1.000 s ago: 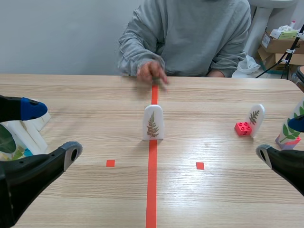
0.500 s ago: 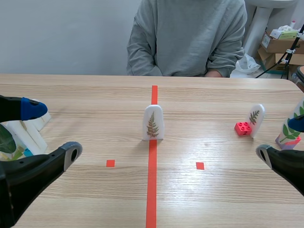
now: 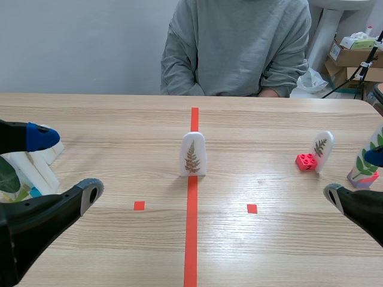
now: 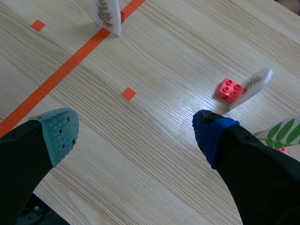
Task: Do the leaf sorting experiment
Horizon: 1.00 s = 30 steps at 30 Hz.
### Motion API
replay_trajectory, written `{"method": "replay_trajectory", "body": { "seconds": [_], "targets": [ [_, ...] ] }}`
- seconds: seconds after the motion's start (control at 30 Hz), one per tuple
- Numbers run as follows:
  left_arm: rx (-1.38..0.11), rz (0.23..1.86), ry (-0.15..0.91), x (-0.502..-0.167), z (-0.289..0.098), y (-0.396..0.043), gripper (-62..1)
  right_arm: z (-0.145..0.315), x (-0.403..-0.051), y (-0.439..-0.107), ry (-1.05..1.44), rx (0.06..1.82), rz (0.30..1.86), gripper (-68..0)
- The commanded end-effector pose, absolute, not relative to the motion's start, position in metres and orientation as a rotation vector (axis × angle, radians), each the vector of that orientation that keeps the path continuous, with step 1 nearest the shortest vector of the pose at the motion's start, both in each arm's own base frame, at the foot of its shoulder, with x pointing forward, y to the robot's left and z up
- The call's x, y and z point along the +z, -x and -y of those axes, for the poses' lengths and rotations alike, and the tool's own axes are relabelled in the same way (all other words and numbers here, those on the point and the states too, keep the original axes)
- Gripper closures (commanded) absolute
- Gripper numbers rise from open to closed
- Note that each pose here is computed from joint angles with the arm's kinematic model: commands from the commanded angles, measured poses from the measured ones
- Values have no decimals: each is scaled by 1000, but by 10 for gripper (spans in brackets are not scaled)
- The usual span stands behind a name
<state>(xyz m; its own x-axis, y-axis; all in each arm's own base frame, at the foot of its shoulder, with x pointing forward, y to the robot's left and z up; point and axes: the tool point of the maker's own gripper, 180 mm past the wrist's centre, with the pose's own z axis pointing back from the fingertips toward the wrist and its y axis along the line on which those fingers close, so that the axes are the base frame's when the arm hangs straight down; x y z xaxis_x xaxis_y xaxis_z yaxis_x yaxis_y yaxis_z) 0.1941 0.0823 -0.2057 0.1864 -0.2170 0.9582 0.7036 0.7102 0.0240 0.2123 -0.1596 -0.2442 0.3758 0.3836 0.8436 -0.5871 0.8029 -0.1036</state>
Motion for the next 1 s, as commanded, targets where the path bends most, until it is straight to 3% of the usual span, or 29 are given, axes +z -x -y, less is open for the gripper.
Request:
{"method": "replay_trajectory", "body": {
  "seconds": [0.0, 0.97],
  "targets": [
    [-676, 1240, 499, -201, -80, -193, -581, 156, -240, -215, -243, 625, 1034, -495],
    [-677, 1243, 499, -200, -80, -194, -581, 160, -242, -216, -210, 645, 1025, -496]
  ]
}}
